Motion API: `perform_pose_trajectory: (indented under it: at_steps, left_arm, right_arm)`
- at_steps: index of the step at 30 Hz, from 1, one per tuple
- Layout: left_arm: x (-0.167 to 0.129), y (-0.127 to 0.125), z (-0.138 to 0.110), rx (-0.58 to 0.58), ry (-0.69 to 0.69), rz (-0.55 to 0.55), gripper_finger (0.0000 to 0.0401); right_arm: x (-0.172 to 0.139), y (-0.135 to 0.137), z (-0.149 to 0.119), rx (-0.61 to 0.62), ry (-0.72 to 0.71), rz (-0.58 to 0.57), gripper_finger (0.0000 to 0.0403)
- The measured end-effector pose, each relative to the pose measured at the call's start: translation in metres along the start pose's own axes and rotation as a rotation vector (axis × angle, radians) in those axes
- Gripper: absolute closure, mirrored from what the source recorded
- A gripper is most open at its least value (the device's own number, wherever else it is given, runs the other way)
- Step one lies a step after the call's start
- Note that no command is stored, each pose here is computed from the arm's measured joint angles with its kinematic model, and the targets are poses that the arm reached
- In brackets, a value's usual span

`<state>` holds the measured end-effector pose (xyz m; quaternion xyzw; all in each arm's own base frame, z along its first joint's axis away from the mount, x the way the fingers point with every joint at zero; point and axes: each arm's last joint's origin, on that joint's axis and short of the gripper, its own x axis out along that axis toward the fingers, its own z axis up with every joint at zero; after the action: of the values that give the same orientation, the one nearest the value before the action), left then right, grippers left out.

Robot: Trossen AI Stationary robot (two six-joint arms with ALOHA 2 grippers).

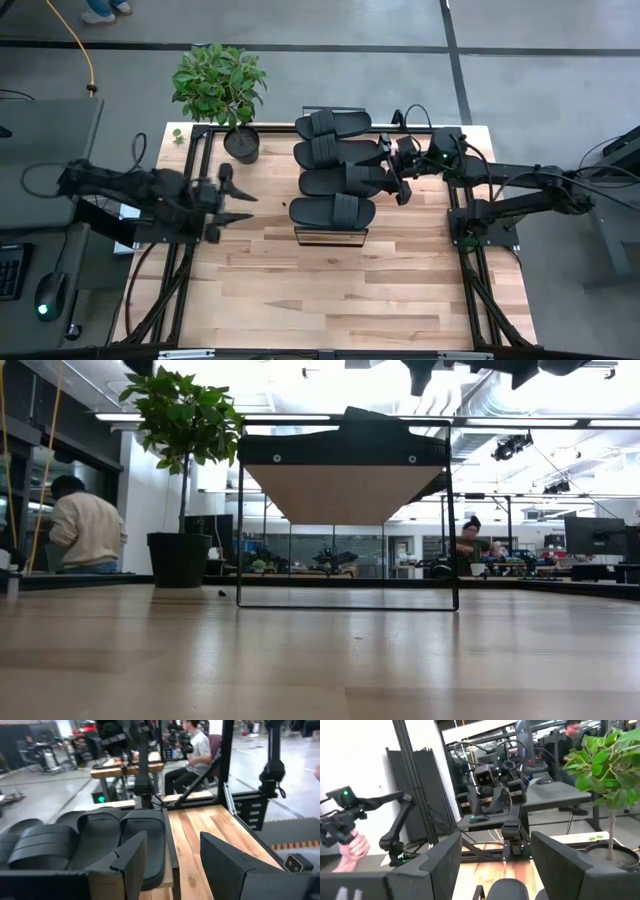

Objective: Pick and place slides into the shelf
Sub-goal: Return to Home Position

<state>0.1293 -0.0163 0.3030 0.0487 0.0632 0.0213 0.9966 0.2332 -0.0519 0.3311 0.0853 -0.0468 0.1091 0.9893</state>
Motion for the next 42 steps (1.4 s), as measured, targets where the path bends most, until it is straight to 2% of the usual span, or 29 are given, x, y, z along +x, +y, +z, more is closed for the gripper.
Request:
perform_pose_trajectory:
  at_steps: [3,5,8,10,14,20,24,28,35,42]
  left_arm:
    - [0.019,0.013,-0.005,-0.014,0.041,-0.022,0.0233]
    - [0.029,0.024,-0.012,-0.031,0.101,0.004,0.0233]
    - [0.035,0.038,-0.017,-0.055,0.133,0.036,0.0233]
    - [0.034,0.043,-0.017,-0.061,0.133,0.015,0.0233]
    - [0.021,0.043,-0.013,-0.048,0.086,-0.043,0.0233]
    - [-0.012,0.038,-0.010,-0.039,0.052,-0.033,0.0233]
    - [-0.029,0.034,-0.012,-0.035,0.013,-0.034,0.0233]
    - [-0.036,0.031,-0.024,-0.036,0.003,-0.020,0.0233]
    - [-0.048,0.030,-0.025,-0.044,-0.052,0.014,0.0233]
    - [-0.048,0.030,-0.025,-0.049,-0.052,0.014,0.0233]
  right_arm:
    - [0.000,0.000,-0.001,0.006,0.009,0.026,0.0174]
    - [0.000,0.001,-0.001,0.002,0.014,0.051,0.0174]
    - [0.000,0.002,-0.001,0.012,0.019,0.059,0.0174]
    - [0.000,0.002,-0.001,0.012,0.022,0.065,0.0174]
    - [-0.004,0.006,0.001,0.017,0.034,0.120,0.0174]
    - [-0.022,0.020,0.013,0.010,0.033,0.133,0.0174]
    - [-0.034,0.034,0.019,-0.042,0.029,0.164,0.0174]
    - [-0.046,0.048,0.027,-0.078,-0.007,0.203,0.0174]
    - [-0.077,0.070,0.034,-0.113,-0.008,0.231,0.0174]
    - [-0.116,0.082,0.014,-0.169,-0.175,0.241,0.0174]
